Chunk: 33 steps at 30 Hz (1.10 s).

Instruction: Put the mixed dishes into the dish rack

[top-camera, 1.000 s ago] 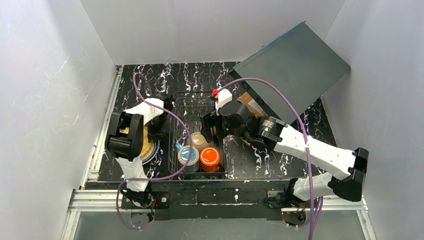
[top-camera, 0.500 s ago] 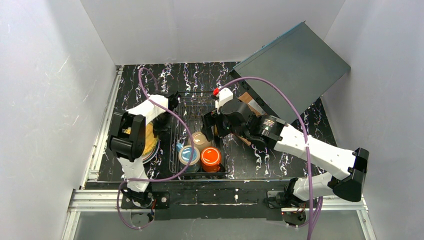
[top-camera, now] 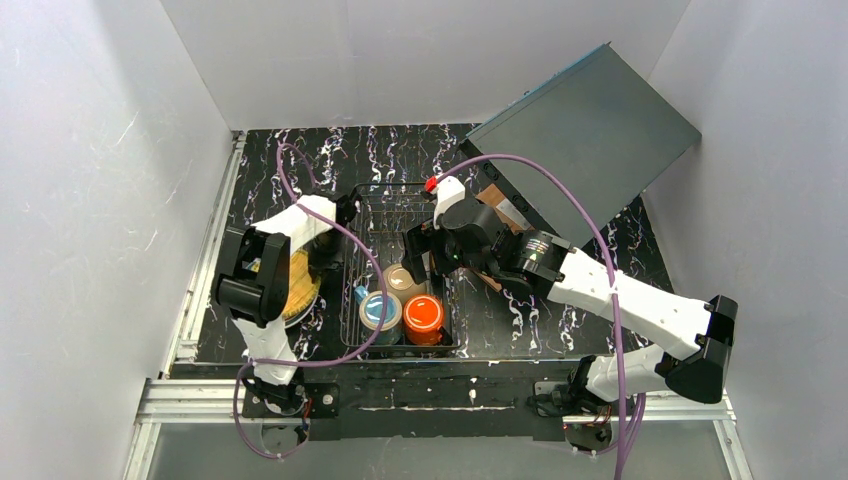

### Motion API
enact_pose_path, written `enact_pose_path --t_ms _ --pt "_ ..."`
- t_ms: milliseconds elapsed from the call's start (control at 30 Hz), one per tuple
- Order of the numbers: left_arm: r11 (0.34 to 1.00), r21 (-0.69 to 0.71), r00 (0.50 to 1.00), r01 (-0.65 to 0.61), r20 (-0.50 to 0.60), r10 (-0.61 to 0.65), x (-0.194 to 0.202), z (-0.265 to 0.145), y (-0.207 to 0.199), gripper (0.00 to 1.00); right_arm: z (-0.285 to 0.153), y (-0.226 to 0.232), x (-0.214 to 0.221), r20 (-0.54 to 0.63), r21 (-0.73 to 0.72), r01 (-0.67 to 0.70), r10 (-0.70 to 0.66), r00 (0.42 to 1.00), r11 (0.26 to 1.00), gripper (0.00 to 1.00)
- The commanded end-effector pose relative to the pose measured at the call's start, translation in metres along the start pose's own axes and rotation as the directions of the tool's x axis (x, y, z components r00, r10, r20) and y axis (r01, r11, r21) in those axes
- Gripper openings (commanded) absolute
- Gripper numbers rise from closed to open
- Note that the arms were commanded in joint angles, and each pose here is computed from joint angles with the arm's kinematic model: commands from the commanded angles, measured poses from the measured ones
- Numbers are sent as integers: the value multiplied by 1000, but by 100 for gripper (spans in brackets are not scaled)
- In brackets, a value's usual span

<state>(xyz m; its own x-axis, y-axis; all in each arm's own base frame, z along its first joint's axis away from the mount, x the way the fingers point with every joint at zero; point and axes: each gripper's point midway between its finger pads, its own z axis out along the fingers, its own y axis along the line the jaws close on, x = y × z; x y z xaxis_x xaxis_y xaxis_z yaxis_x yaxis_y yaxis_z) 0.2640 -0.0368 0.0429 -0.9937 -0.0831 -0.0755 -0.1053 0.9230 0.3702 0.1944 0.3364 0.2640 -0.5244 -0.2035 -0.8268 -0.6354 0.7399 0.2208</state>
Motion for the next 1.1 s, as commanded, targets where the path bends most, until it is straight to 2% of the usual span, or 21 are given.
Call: enact_pose_path --t_ms 0,167,300,800,1067 --pt "997 73 999 33 11 -34 7 -6 -14 15 -3 3 -12 42 -15 -16 17 999 1000 100" --pt "996 84 999 35 18 -36 7 -7 -14 32 -3 4 -12 37 -20 -15 16 999 1000 100" --pt "996 85 999 36 33 -38 4 -9 -13 40 -5 3 -12 41 -21 -18 19 999 1000 100" --pt "996 25 995 80 61 -82 -20 -6 7 52 -3 4 -10 30 -23 -18 19 999 1000 100" --pt "993 44 993 113 38 -114 -19 1 14 66 -1 7 -12 26 -30 -20 21 999 999 100"
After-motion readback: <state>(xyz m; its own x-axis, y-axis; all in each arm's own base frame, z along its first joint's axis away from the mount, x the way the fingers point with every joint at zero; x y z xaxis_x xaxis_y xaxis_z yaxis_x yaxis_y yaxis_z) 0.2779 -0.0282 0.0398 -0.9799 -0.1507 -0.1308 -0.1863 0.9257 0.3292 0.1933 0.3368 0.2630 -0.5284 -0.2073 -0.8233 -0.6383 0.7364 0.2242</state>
